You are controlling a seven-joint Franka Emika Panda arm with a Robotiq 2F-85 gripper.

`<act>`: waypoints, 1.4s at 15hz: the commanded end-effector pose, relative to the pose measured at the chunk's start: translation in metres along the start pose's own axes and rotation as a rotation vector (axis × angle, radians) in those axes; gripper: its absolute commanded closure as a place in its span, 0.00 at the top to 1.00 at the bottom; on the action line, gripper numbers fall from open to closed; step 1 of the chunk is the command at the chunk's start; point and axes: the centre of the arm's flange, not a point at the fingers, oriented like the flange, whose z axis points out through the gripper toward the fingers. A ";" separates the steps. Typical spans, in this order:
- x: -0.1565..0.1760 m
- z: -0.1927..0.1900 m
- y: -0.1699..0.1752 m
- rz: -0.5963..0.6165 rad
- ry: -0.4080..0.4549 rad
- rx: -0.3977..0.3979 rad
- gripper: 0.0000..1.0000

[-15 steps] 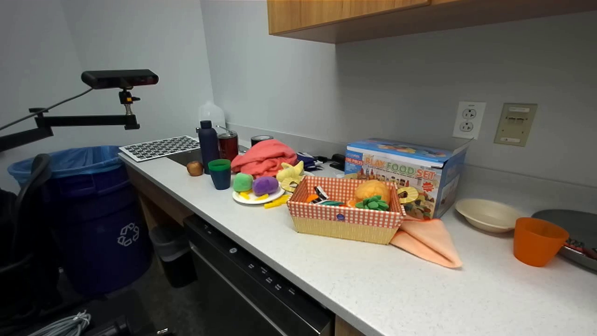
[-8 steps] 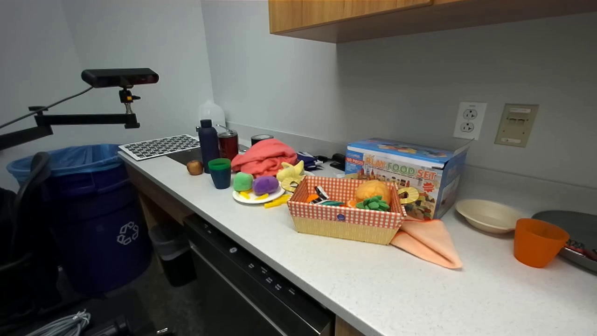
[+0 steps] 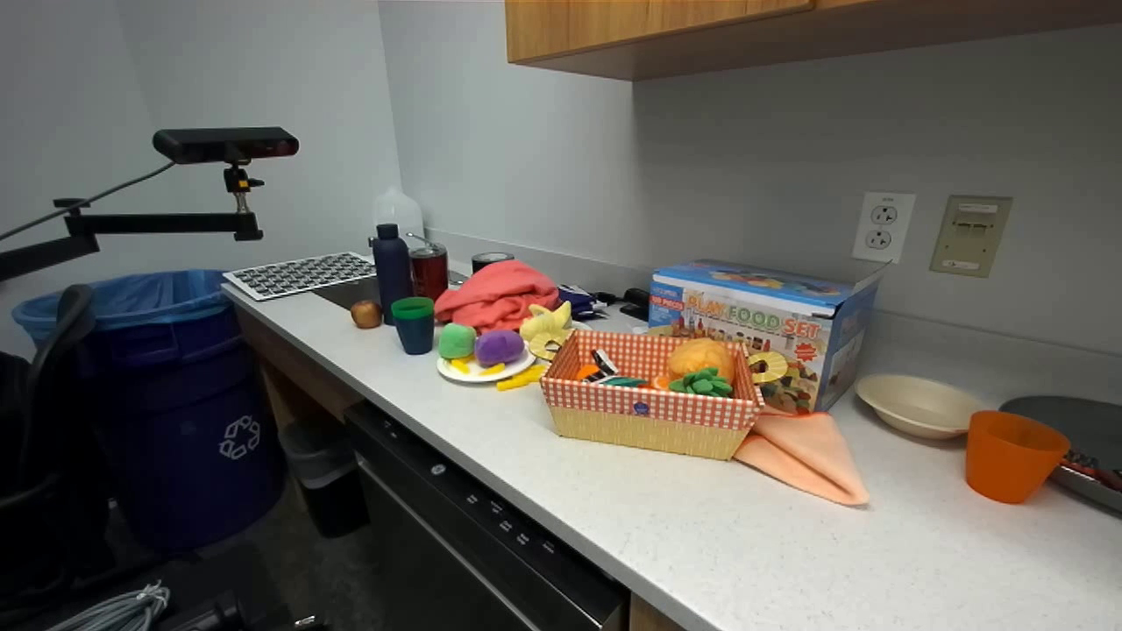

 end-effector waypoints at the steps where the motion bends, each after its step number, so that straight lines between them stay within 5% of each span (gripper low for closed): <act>1: 0.006 -0.009 0.011 -0.085 -0.041 0.069 1.00; 16: 0.001 0.001 0.000 -0.080 -0.062 0.098 1.00; 17: -0.022 0.016 -0.038 -0.100 -0.084 0.077 1.00; 21: -0.045 0.046 -0.093 -0.095 -0.132 0.128 1.00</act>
